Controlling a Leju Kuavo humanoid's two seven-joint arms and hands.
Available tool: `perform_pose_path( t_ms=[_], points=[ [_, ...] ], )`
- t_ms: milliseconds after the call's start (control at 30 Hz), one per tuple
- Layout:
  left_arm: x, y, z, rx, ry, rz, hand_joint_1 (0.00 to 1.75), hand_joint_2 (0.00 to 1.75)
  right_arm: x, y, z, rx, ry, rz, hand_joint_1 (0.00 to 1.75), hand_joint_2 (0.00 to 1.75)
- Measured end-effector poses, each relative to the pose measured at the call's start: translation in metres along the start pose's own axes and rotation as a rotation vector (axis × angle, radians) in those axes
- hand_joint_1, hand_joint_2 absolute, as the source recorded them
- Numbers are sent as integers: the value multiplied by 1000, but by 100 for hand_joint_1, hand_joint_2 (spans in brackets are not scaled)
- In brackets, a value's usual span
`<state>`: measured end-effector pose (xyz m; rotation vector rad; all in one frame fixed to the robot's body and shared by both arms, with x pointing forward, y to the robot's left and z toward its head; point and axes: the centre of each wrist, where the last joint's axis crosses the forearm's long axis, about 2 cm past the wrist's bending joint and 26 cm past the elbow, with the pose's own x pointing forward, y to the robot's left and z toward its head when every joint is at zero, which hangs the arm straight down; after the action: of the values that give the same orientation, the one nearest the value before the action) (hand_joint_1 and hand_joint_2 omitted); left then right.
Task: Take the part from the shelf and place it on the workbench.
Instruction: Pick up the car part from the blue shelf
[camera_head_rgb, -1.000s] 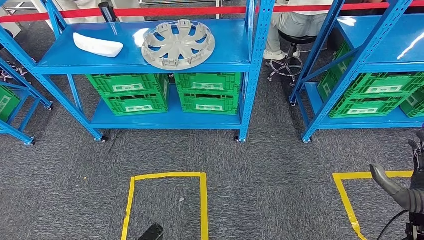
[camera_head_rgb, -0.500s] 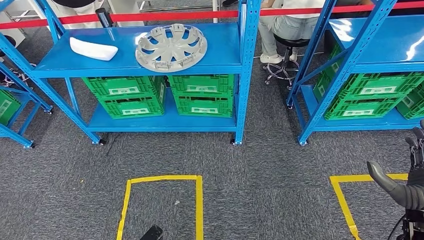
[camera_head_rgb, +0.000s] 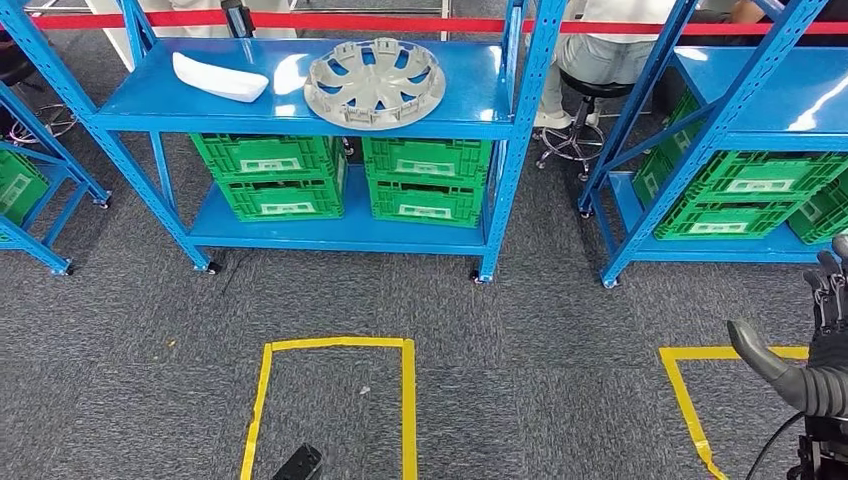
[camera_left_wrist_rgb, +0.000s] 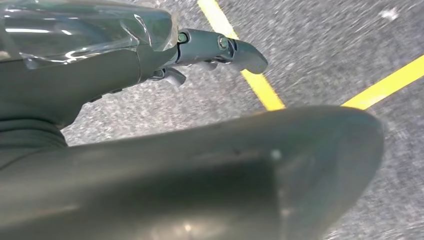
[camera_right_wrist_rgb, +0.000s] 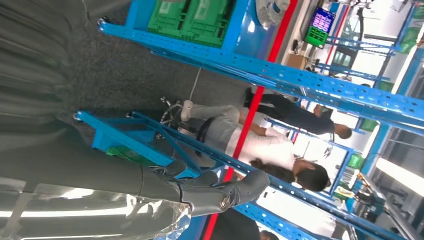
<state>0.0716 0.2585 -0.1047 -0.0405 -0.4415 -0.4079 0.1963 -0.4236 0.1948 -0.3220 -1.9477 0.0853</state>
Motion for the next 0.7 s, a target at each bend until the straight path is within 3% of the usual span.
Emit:
perform_pose_path(
  t_ms=[700],
  points=[
    [-3, 2, 1, 5, 3, 2, 0, 0, 1, -1, 1, -6, 6, 0, 0, 175]
  ],
)
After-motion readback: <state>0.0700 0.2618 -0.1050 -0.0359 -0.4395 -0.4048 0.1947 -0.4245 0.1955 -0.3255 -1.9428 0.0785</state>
